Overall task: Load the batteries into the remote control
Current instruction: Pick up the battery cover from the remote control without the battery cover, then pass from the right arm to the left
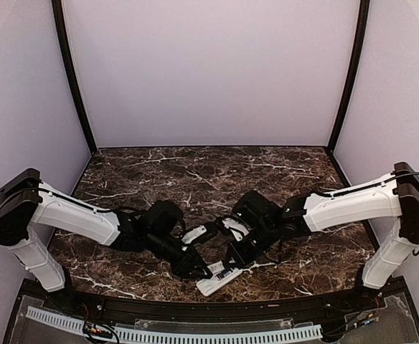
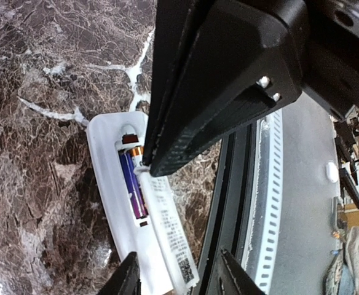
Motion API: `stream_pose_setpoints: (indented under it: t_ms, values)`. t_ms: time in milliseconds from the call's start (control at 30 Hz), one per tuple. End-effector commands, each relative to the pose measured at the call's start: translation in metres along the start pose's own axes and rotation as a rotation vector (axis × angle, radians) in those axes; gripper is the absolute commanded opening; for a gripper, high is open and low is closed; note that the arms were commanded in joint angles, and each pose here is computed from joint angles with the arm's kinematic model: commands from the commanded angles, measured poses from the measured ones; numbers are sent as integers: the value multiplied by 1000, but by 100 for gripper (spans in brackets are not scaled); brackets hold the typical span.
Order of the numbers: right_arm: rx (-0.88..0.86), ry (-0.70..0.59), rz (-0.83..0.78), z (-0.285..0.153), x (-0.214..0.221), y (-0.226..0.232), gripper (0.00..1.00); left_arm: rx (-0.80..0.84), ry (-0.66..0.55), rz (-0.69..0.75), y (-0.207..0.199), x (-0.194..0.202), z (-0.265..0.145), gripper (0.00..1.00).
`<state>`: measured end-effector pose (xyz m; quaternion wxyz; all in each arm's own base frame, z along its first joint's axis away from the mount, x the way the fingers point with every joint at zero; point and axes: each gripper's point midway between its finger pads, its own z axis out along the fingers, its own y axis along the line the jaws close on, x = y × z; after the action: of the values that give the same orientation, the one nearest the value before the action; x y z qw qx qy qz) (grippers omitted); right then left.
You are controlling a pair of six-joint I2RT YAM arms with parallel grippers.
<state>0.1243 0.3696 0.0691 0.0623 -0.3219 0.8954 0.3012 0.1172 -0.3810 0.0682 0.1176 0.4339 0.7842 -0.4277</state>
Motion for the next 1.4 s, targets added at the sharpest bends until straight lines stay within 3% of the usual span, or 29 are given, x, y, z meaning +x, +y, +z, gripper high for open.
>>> stream_pose_setpoints:
  t_ms: [0, 100, 267, 500, 800, 1067, 1100, 1233, 1367]
  values:
    - [0, -59, -45, -12, -6, 4, 0, 51, -90, 16, -15, -26, -19, 43]
    - [-1, -74, -52, -16, -6, 5, 0, 60, -113, 6, -15, -29, -24, 48]
    - [-5, -90, -61, -18, -9, 7, 0, 71, -104, -8, -14, -29, -22, 47]
    - [-12, -110, -76, -23, -12, 11, 0, 86, -83, -14, -13, -26, -18, 33]
    - [-21, -136, -90, -26, -17, 14, 0, 129, -94, 20, -25, -33, -23, 2]
    - [-4, -172, -128, -43, -19, 16, 0, 108, -119, 32, -26, -38, -28, 0]
    - [-9, -208, -147, -53, -21, 19, 2, 99, -126, 34, -25, -38, -29, 0]
    - [-64, -366, -254, -93, -30, 38, 31, 49, -200, 76, -28, -56, -43, 0]
    - [-90, -552, -432, -126, -35, 50, 39, 32, -357, 143, -41, -88, -67, 0]
